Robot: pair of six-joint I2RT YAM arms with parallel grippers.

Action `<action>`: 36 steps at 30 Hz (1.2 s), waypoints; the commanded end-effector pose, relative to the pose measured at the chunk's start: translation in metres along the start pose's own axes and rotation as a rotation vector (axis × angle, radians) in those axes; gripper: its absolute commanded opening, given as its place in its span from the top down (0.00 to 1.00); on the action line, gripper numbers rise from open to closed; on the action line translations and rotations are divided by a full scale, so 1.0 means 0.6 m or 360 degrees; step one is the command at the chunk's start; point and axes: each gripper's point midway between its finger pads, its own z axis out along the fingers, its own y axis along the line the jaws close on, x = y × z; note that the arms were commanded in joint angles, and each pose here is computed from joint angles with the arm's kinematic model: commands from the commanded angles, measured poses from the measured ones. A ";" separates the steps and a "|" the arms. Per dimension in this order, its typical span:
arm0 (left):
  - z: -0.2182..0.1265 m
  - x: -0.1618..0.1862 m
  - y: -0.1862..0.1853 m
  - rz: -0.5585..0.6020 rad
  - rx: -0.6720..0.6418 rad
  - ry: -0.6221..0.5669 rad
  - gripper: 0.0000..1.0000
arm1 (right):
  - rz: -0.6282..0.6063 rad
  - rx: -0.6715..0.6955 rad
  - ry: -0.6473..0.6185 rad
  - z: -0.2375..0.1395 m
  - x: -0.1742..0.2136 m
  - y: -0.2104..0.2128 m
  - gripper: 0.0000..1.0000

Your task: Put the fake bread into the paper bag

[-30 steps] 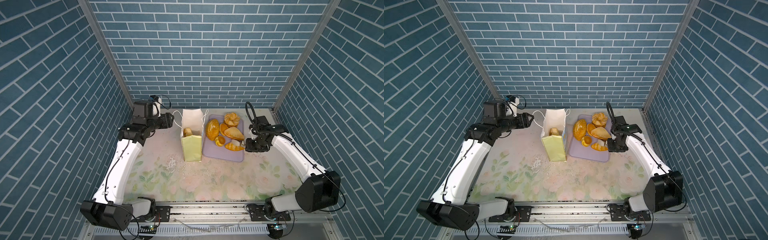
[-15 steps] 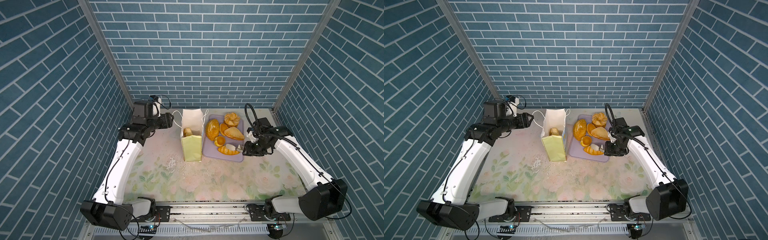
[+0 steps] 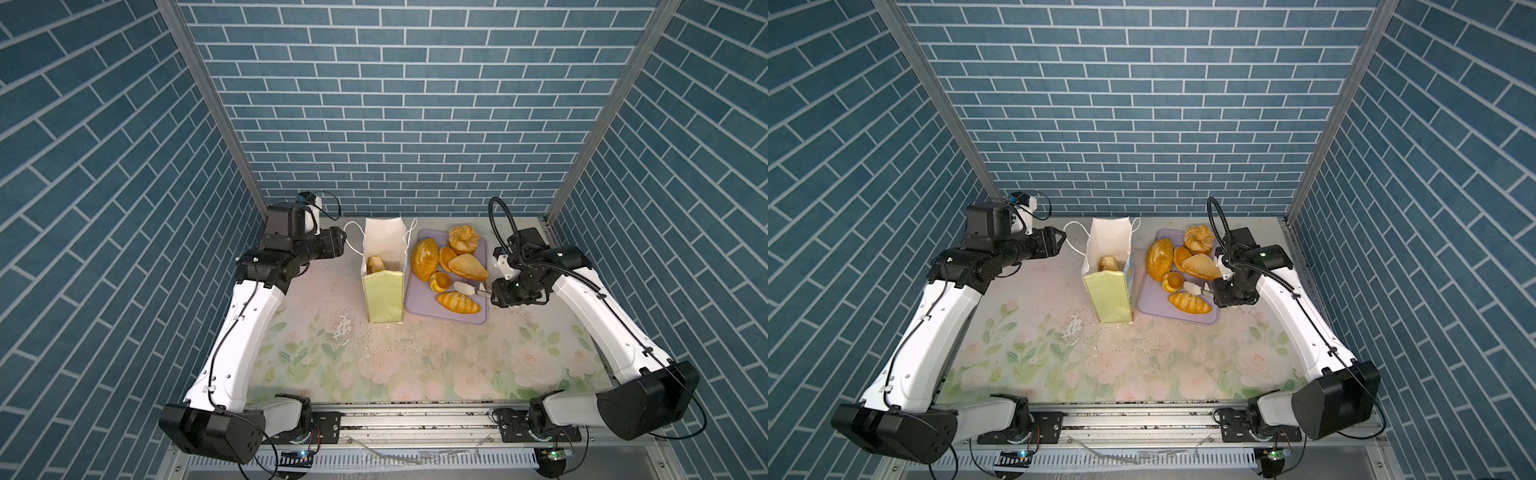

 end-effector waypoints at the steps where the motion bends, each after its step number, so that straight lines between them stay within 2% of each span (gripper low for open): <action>1: -0.008 0.007 0.001 0.0022 -0.0018 0.0011 0.31 | -0.0218 -0.0060 0.0008 0.000 0.008 0.018 0.49; 11: -0.014 0.004 -0.001 0.0016 -0.0011 -0.0003 0.31 | -0.0533 0.0057 0.0198 0.045 0.024 0.016 0.49; 20: -0.014 0.002 -0.003 0.0013 -0.0005 -0.0005 0.31 | -0.0603 0.0203 0.0172 0.087 -0.006 0.002 0.53; 28: -0.014 0.001 -0.004 0.0007 -0.0001 -0.0008 0.31 | -0.0698 0.0184 0.0232 0.116 -0.009 0.015 0.54; 36: -0.016 0.000 -0.006 0.0010 0.0009 -0.0016 0.31 | -0.0776 0.0198 0.0283 0.108 0.011 0.028 0.65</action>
